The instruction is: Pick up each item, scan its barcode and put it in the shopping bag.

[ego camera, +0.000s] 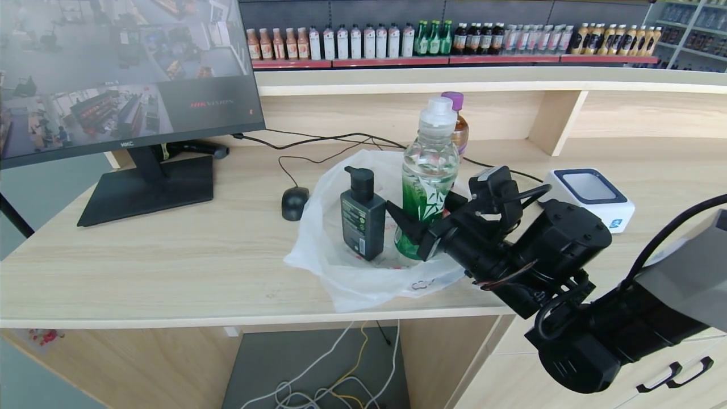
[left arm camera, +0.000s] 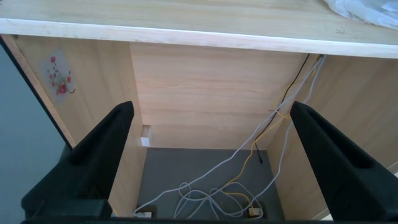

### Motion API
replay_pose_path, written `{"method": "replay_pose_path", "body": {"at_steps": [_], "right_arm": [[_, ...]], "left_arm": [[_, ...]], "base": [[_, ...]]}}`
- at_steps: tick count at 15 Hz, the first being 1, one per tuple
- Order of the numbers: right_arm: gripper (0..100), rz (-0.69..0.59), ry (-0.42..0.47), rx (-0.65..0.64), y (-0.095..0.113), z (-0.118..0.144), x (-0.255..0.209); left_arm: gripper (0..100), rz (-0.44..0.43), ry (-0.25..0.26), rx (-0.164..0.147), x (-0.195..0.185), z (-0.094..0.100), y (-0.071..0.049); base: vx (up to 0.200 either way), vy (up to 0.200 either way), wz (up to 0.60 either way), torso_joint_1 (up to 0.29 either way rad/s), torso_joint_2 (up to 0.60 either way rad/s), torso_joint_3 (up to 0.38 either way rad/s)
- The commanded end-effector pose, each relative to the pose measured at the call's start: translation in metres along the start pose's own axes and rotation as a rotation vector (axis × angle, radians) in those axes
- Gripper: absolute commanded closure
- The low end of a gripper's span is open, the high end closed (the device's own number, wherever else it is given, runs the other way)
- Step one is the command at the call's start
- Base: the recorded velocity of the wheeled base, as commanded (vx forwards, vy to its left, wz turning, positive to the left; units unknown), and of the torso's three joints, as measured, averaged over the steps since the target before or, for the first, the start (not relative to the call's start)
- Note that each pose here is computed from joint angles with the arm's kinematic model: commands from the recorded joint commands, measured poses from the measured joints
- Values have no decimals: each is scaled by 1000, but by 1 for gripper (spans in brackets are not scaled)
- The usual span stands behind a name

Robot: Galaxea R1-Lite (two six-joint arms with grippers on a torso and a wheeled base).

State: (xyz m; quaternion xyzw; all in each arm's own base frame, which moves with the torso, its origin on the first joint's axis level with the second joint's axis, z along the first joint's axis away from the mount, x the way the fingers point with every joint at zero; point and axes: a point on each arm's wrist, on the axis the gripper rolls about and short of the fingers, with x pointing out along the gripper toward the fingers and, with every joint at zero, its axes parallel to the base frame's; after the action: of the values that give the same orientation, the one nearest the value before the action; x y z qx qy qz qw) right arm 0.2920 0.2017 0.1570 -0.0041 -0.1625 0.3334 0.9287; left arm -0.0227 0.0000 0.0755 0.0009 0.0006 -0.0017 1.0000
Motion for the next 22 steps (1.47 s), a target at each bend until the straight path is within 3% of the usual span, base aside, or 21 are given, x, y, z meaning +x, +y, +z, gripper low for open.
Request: {"method": "replay_pose_path", "body": {"at_steps": [1, 12, 19, 22], "right_arm": [[0, -3, 1, 6, 0, 0, -2], [0, -34, -11, 16, 0, 22, -21], [0, -40, -36, 12, -1, 53, -57], [0, -119, -49, -11, -18, 75, -100]], "left_arm": [[0, 0, 0, 0, 0, 0, 0], [0, 0, 0, 0, 0, 0, 0], [0, 0, 0, 0, 0, 0, 0], [0, 0, 0, 0, 0, 0, 0]], "base": [[0, 0, 0, 0, 0, 0], [0, 0, 0, 0, 0, 0], [0, 0, 0, 0, 0, 0], [0, 0, 0, 0, 0, 0]]}}
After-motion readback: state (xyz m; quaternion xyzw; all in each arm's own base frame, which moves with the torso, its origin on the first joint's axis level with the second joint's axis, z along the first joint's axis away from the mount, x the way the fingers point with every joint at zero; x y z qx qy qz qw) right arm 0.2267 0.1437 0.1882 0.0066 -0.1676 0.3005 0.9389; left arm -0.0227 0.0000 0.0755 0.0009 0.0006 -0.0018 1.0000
